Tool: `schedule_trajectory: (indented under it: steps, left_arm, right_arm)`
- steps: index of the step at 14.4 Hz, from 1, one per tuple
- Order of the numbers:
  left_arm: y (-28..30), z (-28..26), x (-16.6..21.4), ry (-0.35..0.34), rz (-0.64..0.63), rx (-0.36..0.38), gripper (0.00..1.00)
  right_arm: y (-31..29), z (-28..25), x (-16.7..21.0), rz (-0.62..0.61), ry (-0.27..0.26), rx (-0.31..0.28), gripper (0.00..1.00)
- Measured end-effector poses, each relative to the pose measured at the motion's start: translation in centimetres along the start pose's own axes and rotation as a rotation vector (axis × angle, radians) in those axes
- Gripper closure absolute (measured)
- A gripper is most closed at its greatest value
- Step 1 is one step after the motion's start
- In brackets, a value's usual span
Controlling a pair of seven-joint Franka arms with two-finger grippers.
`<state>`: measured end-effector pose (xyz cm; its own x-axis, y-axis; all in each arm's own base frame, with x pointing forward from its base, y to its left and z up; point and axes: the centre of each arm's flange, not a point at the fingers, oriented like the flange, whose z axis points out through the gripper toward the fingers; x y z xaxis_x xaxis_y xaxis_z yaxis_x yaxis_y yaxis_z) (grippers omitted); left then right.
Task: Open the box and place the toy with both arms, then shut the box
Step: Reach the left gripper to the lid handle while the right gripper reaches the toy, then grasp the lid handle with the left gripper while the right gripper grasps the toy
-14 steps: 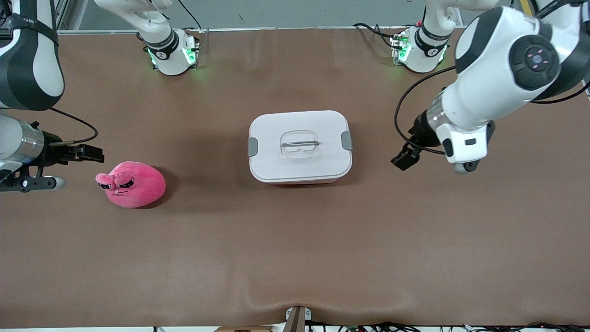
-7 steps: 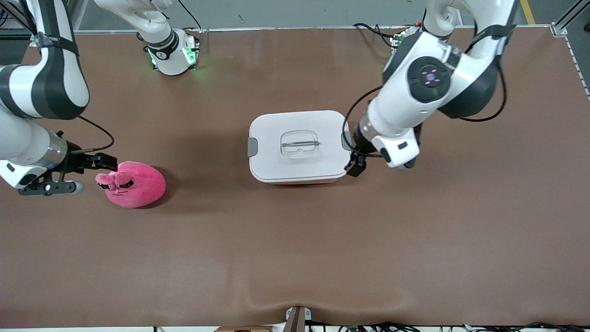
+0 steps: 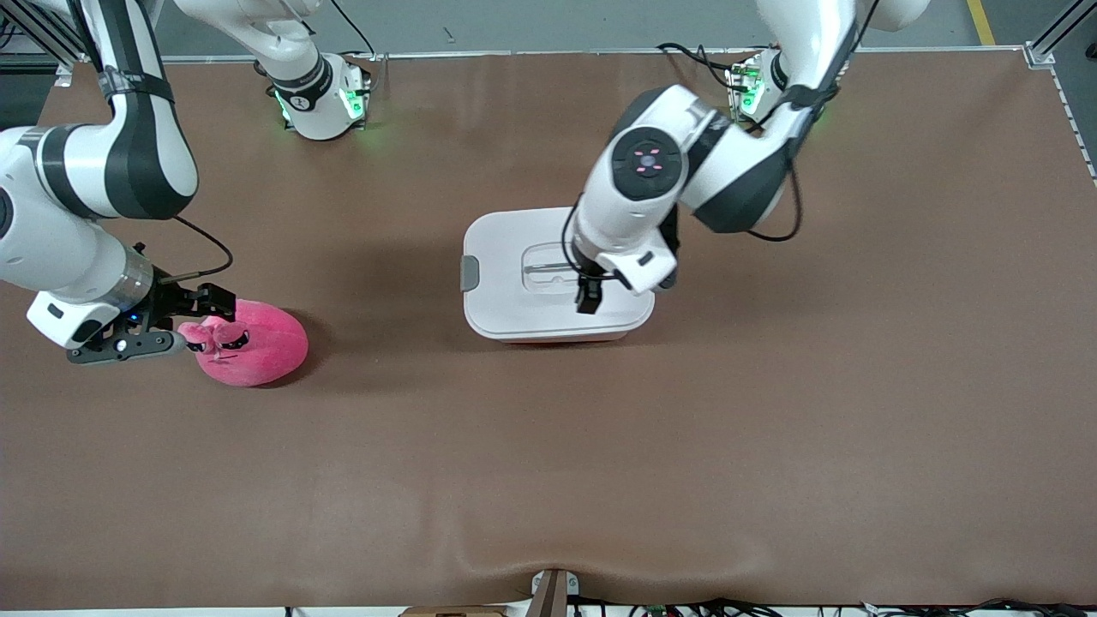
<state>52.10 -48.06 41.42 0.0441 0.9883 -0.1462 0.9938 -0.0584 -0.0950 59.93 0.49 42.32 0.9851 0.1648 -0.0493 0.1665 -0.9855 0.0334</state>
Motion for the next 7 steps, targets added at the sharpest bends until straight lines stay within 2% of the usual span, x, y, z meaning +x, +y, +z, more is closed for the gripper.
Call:
schedule_trajectory:
  steps: [3,7]
  left_arm:
    - [-0.3,2.6,-1.3,0.022,-0.031,-0.015,0.0]
    - [-1.3,3.6,-2.5,0.051,-0.048,-0.022,0.0]
  right_arm:
    - [-0.2,3.0,-0.8,-0.005,-0.005,0.001,0.0]
    - [-0.2,3.9,-0.8,-0.009,0.019,-0.003,0.0]
